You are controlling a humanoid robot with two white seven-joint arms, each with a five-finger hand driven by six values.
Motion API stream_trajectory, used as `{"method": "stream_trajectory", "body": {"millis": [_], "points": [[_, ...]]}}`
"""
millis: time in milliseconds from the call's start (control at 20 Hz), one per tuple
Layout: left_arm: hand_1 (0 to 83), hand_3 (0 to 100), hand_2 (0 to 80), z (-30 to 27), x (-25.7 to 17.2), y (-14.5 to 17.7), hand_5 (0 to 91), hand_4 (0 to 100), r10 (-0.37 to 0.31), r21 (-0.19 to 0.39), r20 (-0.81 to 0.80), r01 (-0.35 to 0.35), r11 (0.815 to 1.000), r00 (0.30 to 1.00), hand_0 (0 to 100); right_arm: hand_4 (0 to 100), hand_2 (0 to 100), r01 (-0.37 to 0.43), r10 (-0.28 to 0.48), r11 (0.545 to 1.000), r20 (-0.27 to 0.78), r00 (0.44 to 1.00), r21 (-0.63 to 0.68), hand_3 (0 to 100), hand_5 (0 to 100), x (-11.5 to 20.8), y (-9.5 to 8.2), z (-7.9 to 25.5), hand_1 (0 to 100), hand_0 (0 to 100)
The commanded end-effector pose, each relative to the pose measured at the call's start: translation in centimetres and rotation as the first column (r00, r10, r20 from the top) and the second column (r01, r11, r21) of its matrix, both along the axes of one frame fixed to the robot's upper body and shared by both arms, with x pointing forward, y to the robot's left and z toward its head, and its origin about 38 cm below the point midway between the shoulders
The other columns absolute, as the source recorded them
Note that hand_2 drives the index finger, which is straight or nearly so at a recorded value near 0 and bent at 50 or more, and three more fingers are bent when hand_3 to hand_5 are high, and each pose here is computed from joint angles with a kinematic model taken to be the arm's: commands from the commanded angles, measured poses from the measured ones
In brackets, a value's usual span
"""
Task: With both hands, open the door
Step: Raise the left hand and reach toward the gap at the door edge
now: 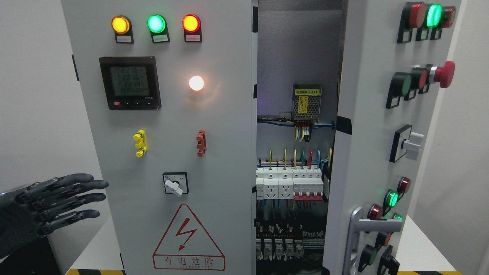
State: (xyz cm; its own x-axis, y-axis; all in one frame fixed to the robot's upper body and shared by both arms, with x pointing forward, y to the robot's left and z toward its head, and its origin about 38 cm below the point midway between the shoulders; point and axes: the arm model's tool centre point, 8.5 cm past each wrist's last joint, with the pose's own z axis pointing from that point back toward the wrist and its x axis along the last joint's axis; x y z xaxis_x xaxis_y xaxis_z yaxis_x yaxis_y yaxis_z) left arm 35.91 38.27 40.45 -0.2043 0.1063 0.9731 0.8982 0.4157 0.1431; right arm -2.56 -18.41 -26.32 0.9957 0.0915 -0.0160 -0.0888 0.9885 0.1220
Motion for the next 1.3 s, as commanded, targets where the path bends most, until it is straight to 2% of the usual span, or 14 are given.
{"method": "stream_trajectory", "body": {"millis": [0, 100, 200, 401, 551, 701, 902, 1052, 1252], "points": [[0.0, 0, 0.0, -10.3, -0.1, -5.1, 0.0, 0, -0.144, 0.009, -0.238, 0.151, 0.989, 0.961, 0, 0, 0, 0.002, -0.003, 1.0, 0.03, 1.0, 0.006, 0, 0, 1.0, 0.2, -0.1, 0, 38], [0.0, 0, 0.0, -10.9, 0.5, -3.9, 0.0, 0, -0.095, 0.009, -0.241, 0.1, 0.995, 0.966, 0, 0, 0, 0.002, -0.003, 1.0, 0.03, 1.0, 0.006, 0, 0, 1.1, 0.2, -0.1, 0, 38], [0.0, 0, 0.0, -10.9, 1.2, -5.0, 0.0, 0, -0.109, -0.022, -0.22, 0.107, 0.994, 0.969, 0, 0, 0, 0.002, -0.003, 1.0, 0.03, 1.0, 0.006, 0, 0, 1.1, 0.2, -0.1, 0, 38], [0.0, 0, 0.0, -10.4, 1.2, -5.2, 0.0, 0, -0.117, -0.032, -0.211, 0.113, 0.993, 0.97, 0, 0, 0, 0.002, -0.003, 1.0, 0.032, 0.999, 0.006, 0, 0, 1.1, 0.2, -0.1, 0, 38], [0.0, 0, 0.0, -9.4, 1.9, -6.7, 0.0, 0, -0.156, -0.017, -0.222, 0.157, 0.988, 0.962, 0, 0, 0, 0.002, -0.003, 1.0, 0.032, 0.999, 0.006, 0, 0, 1.1, 0.2, -0.1, 0, 38], [0.0, 0, 0.0, -8.4, 2.7, -9.0, 0.0, 0, -0.212, 0.046, -0.292, 0.235, 0.971, 0.933, 0, 0, 0, 0.002, -0.003, 1.0, 0.032, 0.999, 0.006, 0, 0, 1.1, 0.2, -0.1, 0, 38], [0.0, 0, 0.0, -5.9, 3.3, -9.9, 0.0, 0, -0.232, 0.036, -0.304, 0.255, 0.966, 0.924, 0, 0, 0, 0.002, -0.003, 1.0, 0.03, 1.0, 0.006, 0, 0, 1.1, 0.2, -0.1, 0, 38], [0.0, 0, 0.0, -4.8, 3.8, -10.7, 0.0, 0, -0.212, 0.04, -0.3, 0.234, 0.971, 0.93, 0, 0, 0, 0.002, -0.003, 1.0, 0.032, 0.999, 0.006, 0, 0, 1.1, 0.2, -0.1, 0, 38], [0.0, 0, 0.0, -5.3, 3.9, -12.2, 0.0, 0, -0.235, 0.054, -0.323, 0.266, 0.963, 0.917, 0, 0, 0, 0.002, -0.003, 1.0, 0.032, 0.999, 0.006, 0, 0, 1.1, 0.2, -0.1, 0, 38]]}}
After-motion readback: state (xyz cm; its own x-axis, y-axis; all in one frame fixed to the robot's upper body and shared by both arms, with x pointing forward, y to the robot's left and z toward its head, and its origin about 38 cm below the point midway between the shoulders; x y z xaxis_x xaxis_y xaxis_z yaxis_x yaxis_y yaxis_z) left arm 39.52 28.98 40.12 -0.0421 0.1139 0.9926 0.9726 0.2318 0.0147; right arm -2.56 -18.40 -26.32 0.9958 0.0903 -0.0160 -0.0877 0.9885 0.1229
